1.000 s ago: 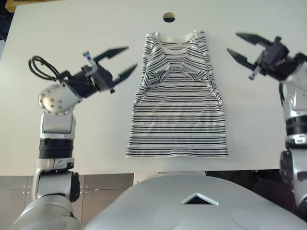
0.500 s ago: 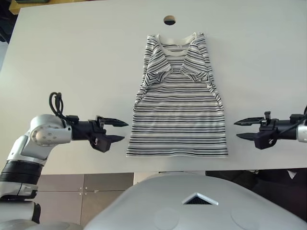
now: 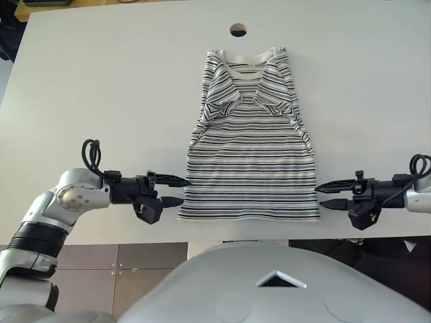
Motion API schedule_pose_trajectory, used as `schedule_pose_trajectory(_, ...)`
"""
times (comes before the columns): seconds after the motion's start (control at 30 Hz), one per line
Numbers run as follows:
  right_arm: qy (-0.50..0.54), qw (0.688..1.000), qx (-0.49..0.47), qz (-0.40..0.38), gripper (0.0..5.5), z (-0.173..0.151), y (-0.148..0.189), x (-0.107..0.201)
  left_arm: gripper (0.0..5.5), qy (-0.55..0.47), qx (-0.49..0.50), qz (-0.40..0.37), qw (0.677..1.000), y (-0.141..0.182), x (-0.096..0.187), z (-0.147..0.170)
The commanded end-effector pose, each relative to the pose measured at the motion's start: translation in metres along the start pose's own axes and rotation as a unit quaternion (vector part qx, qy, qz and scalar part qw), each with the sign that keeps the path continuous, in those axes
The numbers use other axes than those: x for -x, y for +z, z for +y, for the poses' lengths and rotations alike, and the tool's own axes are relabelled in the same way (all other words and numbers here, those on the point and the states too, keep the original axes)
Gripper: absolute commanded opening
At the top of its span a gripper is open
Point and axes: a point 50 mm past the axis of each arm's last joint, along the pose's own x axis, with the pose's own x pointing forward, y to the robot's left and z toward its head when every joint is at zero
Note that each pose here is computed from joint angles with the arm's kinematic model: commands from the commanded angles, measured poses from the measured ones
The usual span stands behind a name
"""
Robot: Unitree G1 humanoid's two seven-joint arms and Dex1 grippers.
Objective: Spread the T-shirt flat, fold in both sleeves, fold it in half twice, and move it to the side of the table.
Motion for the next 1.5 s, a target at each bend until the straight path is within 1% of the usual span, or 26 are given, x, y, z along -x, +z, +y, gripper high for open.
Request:
schedule_pose_trajectory(0.03,0.076,0.997,-0.024,-0.016,2.27,0.026,0.006,-0.018,2.74,-0.109,0.055,0.002,0.992,-0.002,-0.023,-0.041)
schedule_pose_trajectory(0.17,0.078,0.996,-0.02,-0.028,2.31,0.024,0.01,-0.021,2.11,-0.118,0.063,-0.007,0.991,0.0,-0.028,-0.046)
schedule_pose_trajectory(0.2,0.078,0.996,-0.019,-0.029,2.31,0.023,0.011,-0.022,1.84,-0.12,0.065,-0.008,0.991,0.0,-0.029,-0.047)
schedule_pose_trajectory(0.23,0.078,0.996,-0.019,-0.029,2.31,0.023,0.011,-0.022,1.75,-0.122,0.066,-0.009,0.99,0.0,-0.029,-0.048)
schedule_pose_trajectory(0.3,0.077,0.996,-0.019,-0.031,2.01,0.021,0.011,-0.023,1.42,-0.126,0.067,-0.01,0.99,0.001,-0.03,-0.05)
schedule_pose_trajectory(0.33,0.078,0.996,-0.018,-0.031,1.75,0.02,0.011,-0.023,1.2,-0.128,0.066,-0.011,0.99,0.001,-0.03,-0.05)
schedule_pose_trajectory(0.47,0.08,0.996,-0.02,-0.032,1.05,0.019,0.012,-0.023,0.54,-0.132,0.063,-0.011,0.989,0.001,-0.03,-0.051)
schedule_pose_trajectory(0.5,0.08,0.996,-0.021,-0.032,0.93,0.019,0.012,-0.024,0.43,-0.132,0.064,-0.011,0.989,0.0,-0.03,-0.051)
schedule_pose_trajectory(0.53,0.081,0.996,-0.022,-0.032,0.61,0.02,0.012,-0.024,0.14,-0.133,0.064,-0.011,0.989,0.0,-0.03,-0.051)
schedule_pose_trajectory(0.57,0.081,0.996,-0.023,-0.031,0.55,0.02,0.012,-0.024,0.11,-0.133,0.063,-0.012,0.989,0.0,-0.03,-0.051)
schedule_pose_trajectory(0.6,0.081,0.996,-0.023,-0.032,0.27,0.02,0.011,-0.024,0.1,-0.133,0.063,-0.012,0.989,0.0,-0.03,-0.051)
schedule_pose_trajectory(0.63,0.08,0.996,-0.022,-0.032,0.12,0.02,0.011,-0.025,0.1,-0.133,0.062,-0.013,0.989,0.0,-0.03,-0.05)
schedule_pose_trajectory(0.77,0.078,0.996,-0.023,-0.033,0.12,0.02,0.011,-0.026,0.1,-0.13,0.061,-0.02,0.989,0.002,-0.031,-0.048)
schedule_pose_trajectory(0.8,0.072,0.996,-0.034,-0.035,0.12,0.02,0.011,-0.027,0.1,-0.122,0.069,-0.026,0.99,0.003,-0.031,-0.045)
schedule_pose_trajectory(0.87,0.048,0.994,-0.09,-0.048,0.12,0.014,0.014,-0.026,0.1,-0.098,0.093,-0.041,0.99,0.008,-0.031,-0.036)
schedule_pose_trajectory(0.9,0.03,0.984,-0.162,-0.069,0.12,0.008,0.02,-0.022,0.1,-0.082,0.132,-0.055,0.986,0.013,-0.03,-0.027)
schedule_pose_trajectory(0.93,0.025,0.966,-0.236,-0.1,0.12,0.002,0.026,-0.017,0.1,-0.075,0.174,-0.072,0.979,0.019,-0.027,-0.017)
schedule_pose_trajectory(1.0,0.027,0.926,-0.338,-0.166,0.12,-0.015,0.037,-0.001,0.1,-0.087,0.262,-0.121,0.954,0.034,-0.018,-0.001)
schedule_pose_trajectory(1.07,0.022,0.901,-0.385,-0.197,0.12,-0.026,0.035,0.014,0.1,-0.121,0.319,-0.15,0.928,0.044,-0.011,0.003)
schedule_pose_trajectory(1.13,0.024,0.883,-0.418,-0.213,0.12,-0.027,0.033,0.023,0.1,-0.141,0.346,-0.161,0.913,0.049,-0.005,0.005)
schedule_pose_trajectory(1.23,0.038,0.862,-0.445,-0.24,0.12,-0.027,0.038,0.027,0.1,-0.134,0.37,-0.177,0.902,0.051,0.0,0.013)
schedule_pose_trajectory(1.33,0.036,0.848,-0.459,-0.262,0.12,-0.028,0.042,0.029,0.1,-0.095,0.388,-0.196,0.895,0.048,0.005,0.018)
schedule_pose_trajectory(1.4,0.017,0.851,-0.454,-0.263,0.12,-0.031,0.041,0.028,0.1,-0.065,0.393,-0.208,0.893,0.047,0.007,0.024)
schedule_pose_trajectory(1.5,-0.072,0.869,-0.429,-0.236,0.12,-0.048,0.026,0.027,0.1,0.029,0.375,-0.204,0.904,0.033,0.01,0.044)
